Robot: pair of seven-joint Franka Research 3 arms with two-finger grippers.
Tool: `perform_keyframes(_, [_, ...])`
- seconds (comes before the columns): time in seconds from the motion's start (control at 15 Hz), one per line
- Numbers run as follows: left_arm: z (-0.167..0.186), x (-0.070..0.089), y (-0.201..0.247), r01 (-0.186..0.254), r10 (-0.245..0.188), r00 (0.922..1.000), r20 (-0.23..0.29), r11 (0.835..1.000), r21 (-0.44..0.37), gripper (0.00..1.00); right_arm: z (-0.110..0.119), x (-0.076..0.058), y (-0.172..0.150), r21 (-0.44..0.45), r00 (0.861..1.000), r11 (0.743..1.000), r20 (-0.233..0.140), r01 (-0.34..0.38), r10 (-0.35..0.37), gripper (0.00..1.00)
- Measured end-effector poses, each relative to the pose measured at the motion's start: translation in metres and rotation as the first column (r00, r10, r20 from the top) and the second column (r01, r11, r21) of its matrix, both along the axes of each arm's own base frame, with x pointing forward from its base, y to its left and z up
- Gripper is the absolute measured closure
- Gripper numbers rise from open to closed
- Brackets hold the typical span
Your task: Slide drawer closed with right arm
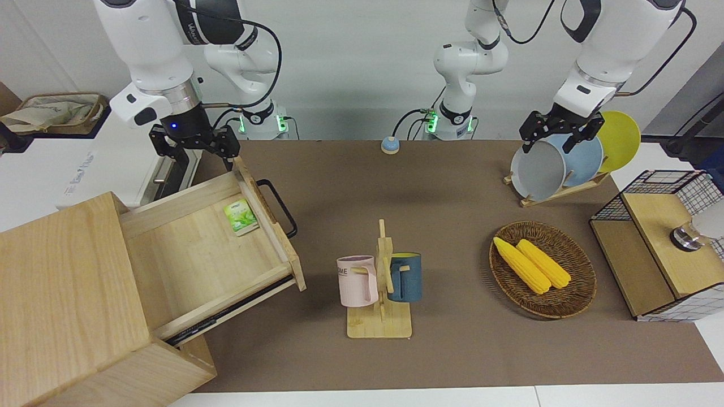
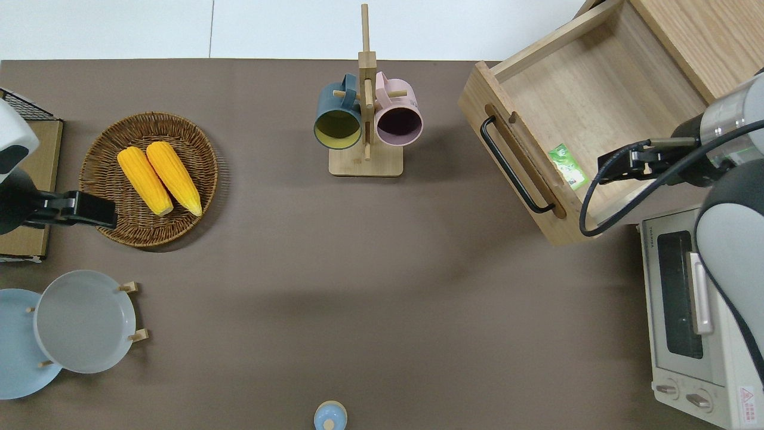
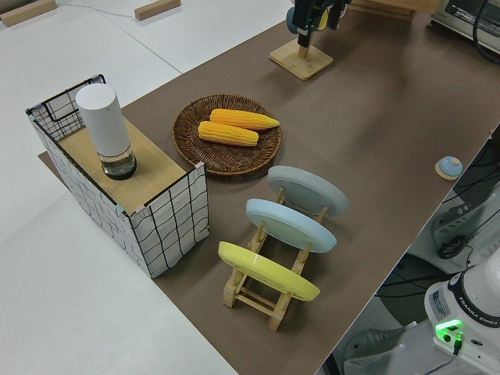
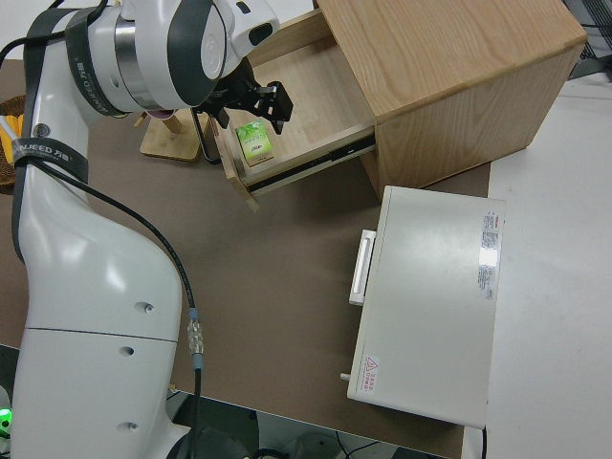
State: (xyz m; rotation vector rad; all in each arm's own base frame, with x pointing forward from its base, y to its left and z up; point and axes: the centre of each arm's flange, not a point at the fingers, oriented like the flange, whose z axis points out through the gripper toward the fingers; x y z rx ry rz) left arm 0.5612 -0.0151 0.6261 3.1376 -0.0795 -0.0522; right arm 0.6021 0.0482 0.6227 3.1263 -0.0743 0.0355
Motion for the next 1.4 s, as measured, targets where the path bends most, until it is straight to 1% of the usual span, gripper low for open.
perform_keyframes(0.87, [0.000,0.000,0.000,0.000,0.000,1.0000,0.000,1.000,0.000,0.00,-0.001,0.001,-0.013,-0.012,1.000,1.000,-0.001,0.025,-0.025,0.01])
perform_keyframes(1.4, [0.000,0.000,0.000,0.000,0.000,1.0000,0.000,1.000,0.000,0.00,-0.002,0.002,-0.013,-0.018,1.000,0.999,-0.001,0.027,-0.027,0.01])
